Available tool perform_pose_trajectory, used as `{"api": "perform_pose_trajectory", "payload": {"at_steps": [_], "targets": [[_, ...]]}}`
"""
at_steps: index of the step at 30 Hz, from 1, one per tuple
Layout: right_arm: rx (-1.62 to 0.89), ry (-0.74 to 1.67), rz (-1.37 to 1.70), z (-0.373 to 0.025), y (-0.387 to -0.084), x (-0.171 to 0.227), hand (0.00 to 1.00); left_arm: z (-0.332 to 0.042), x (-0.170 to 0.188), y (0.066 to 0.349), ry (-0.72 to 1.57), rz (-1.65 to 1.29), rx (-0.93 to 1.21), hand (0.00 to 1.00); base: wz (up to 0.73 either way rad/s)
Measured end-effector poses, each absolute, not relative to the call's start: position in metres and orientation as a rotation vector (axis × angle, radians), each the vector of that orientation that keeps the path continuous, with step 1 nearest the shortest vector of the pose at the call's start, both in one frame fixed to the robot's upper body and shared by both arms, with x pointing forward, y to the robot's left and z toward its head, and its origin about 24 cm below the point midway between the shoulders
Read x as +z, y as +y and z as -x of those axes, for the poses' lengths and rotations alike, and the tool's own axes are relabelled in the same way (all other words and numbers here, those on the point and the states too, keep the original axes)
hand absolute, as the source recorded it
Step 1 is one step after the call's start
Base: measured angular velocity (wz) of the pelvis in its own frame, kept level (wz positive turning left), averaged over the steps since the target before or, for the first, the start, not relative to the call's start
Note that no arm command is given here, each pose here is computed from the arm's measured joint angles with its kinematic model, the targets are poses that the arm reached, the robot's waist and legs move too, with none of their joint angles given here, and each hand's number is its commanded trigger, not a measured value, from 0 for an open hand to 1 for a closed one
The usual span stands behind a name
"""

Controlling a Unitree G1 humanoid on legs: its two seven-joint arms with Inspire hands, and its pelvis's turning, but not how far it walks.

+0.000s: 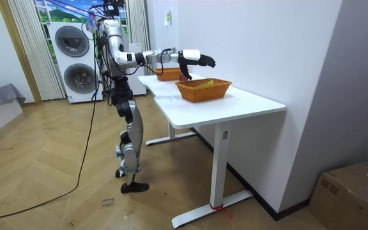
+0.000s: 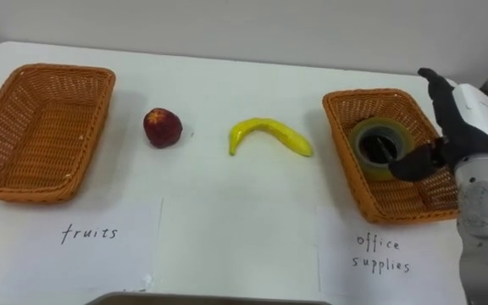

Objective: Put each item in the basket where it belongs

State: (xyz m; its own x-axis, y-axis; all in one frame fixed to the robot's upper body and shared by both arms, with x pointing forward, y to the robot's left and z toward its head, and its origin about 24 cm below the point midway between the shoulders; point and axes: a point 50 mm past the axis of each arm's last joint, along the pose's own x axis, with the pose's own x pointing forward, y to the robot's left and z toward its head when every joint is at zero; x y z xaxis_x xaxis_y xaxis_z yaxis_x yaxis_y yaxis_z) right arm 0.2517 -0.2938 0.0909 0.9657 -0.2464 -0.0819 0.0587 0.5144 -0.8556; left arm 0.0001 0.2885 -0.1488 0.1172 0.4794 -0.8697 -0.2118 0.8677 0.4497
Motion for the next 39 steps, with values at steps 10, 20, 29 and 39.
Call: {"api": "perform_pose_trajectory", "payload": {"at_steps": [10,20,29,39], "targets": [[-0.183,0.172,1.015,-0.252,-0.291,0.096,0.0,0.005,-0.15,0.287,1.388,-0.253,0.531,0.0,0.0],[-0.174,0.094,1.028,-0.254,-0.283,0.109,0.0,0.003,-0.151,0.285,1.389,-0.258,0.519,0.0,0.0],[-0.183,0.012,1.029,-0.258,-0.276,0.126,0.0,-0.002,-0.152,0.282,1.376,-0.267,0.496,0.0,0.0],[-0.124,-0.053,1.045,-0.27,-0.254,0.134,0.0,-0.004,-0.153,0.279,1.376,-0.286,0.461,0.0,0.0]]}}
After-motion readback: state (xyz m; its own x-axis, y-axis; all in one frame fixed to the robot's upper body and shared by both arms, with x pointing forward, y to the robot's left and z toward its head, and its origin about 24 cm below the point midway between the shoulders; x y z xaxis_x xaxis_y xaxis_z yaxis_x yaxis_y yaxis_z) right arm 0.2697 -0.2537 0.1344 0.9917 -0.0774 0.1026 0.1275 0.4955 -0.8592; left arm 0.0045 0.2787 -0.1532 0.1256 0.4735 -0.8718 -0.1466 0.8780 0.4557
